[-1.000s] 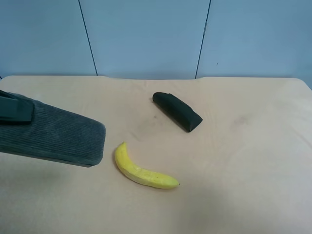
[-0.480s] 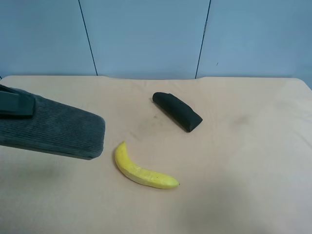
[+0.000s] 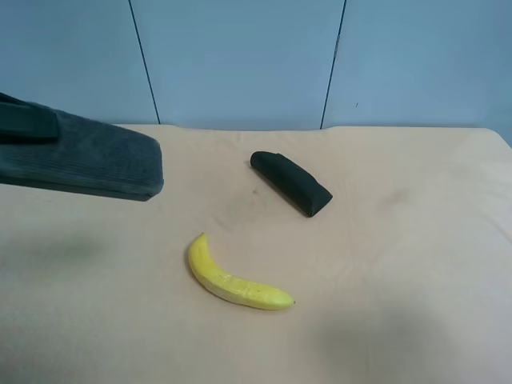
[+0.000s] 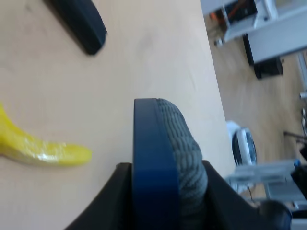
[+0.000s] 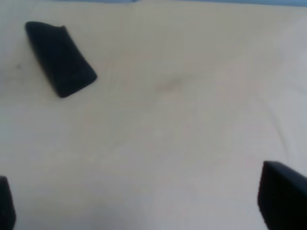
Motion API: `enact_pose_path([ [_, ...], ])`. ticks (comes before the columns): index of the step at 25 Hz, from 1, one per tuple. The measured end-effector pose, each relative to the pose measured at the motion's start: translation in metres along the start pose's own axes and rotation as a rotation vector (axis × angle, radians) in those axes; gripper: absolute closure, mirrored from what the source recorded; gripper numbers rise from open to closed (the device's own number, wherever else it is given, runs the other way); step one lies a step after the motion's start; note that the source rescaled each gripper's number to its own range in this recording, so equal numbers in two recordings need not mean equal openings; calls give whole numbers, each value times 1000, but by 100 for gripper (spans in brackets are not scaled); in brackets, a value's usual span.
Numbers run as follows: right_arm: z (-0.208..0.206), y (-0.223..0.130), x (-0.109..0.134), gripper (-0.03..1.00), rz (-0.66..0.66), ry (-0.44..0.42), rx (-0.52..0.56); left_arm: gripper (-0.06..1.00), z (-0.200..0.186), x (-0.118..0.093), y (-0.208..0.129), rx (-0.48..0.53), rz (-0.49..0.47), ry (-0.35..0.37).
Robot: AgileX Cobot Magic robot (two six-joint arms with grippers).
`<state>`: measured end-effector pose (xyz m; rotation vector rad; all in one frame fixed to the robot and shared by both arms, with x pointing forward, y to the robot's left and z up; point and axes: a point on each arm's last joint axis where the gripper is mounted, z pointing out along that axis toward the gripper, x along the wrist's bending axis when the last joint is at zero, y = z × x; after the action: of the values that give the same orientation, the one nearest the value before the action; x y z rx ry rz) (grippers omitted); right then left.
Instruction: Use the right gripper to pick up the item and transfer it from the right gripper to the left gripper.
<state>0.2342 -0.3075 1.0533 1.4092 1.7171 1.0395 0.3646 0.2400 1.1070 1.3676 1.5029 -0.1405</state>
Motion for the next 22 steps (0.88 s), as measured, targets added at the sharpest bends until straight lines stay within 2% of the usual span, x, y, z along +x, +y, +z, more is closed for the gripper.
enact_pose_path([
  [5,0,0,0,-3,1,-1,0,94,12,8,18,-35,-9,40],
  [11,0,0,0,-3,1,-1,0,94,48,29,64,-22,5,113],
  [18,0,0,0,-3,1,-1,0,94,105,84,103,29,-26,264],
  [22,0,0,0,-3,1,-1,0,94,122,128,111,39,-111,354],
])
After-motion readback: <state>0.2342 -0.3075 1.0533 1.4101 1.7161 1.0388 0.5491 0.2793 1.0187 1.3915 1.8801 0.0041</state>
